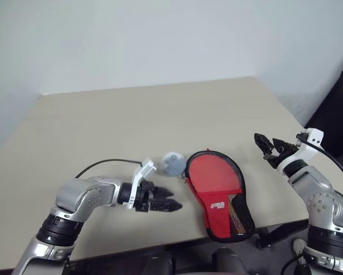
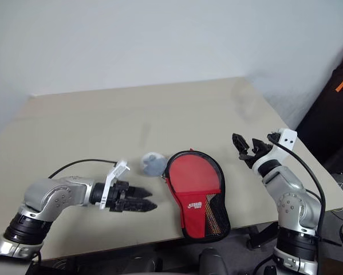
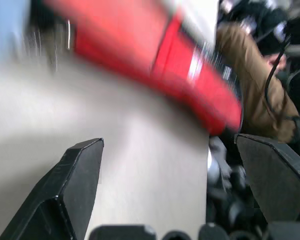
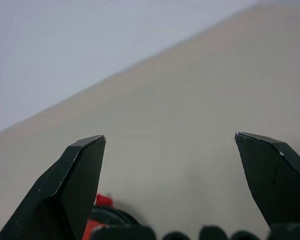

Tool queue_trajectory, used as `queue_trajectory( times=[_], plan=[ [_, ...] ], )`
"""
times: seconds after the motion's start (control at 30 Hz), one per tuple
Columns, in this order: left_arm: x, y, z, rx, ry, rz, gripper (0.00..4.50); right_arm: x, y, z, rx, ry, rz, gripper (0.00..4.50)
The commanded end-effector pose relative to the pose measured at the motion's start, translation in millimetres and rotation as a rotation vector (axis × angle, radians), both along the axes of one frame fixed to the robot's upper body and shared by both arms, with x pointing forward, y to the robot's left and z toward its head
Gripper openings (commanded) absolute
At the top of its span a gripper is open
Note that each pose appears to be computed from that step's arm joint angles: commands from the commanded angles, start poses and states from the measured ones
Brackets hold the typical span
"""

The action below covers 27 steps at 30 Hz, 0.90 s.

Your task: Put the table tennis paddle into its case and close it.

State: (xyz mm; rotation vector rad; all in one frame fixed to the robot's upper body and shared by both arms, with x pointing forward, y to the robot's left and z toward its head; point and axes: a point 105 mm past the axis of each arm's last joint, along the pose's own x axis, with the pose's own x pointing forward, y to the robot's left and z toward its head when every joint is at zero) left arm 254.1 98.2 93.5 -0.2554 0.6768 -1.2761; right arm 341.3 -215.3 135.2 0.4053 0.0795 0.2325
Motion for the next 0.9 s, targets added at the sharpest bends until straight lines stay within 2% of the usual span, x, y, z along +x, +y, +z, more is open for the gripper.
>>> queue_trajectory(
  times=[0.03, 0.13, 0.2, 0.3, 0.4, 0.43, 0.5, 0.8, 0.9],
  plan=[
    [12, -25, 25, -0.092, -0.191, 0.007, 4.45, 8, 1, 14, -0.007, -0.047, 0.014, 4.5],
    [13, -49, 13, -0.097, -0.184, 0.007, 4.45, 14, 7, 17, -0.002, -0.057, 0.034, 4.5],
    [5, -60, -10, 0.011, -0.14, -0.046, 4.45, 16, 10, 18, 0.001, -0.061, 0.045, 4.5],
    [20, -73, -29, 0.073, -0.227, 0.027, 4.45, 19, 13, 18, -0.002, -0.065, 0.047, 4.5],
    [29, -60, -75, 0.394, -0.417, -0.022, 4.45, 22, 14, 16, -0.01, -0.062, 0.042, 4.5],
    [29, -56, -84, 0.46, -0.459, -0.053, 4.45, 22, 15, 16, -0.012, -0.062, 0.042, 4.5],
    [22, -57, -93, 0.47, -0.511, -0.103, 4.45, 24, 18, 16, -0.009, -0.066, 0.048, 4.5],
    [20, -55, -98, 0.403, -0.356, 0.041, 4.45, 37, 48, 33, 0.023, -0.107, 0.18, 4.5],
    [19, -55, -98, 0.367, -0.308, 0.099, 4.45, 39, 73, 41, 0.068, -0.115, 0.305, 4.5]
  ],
)
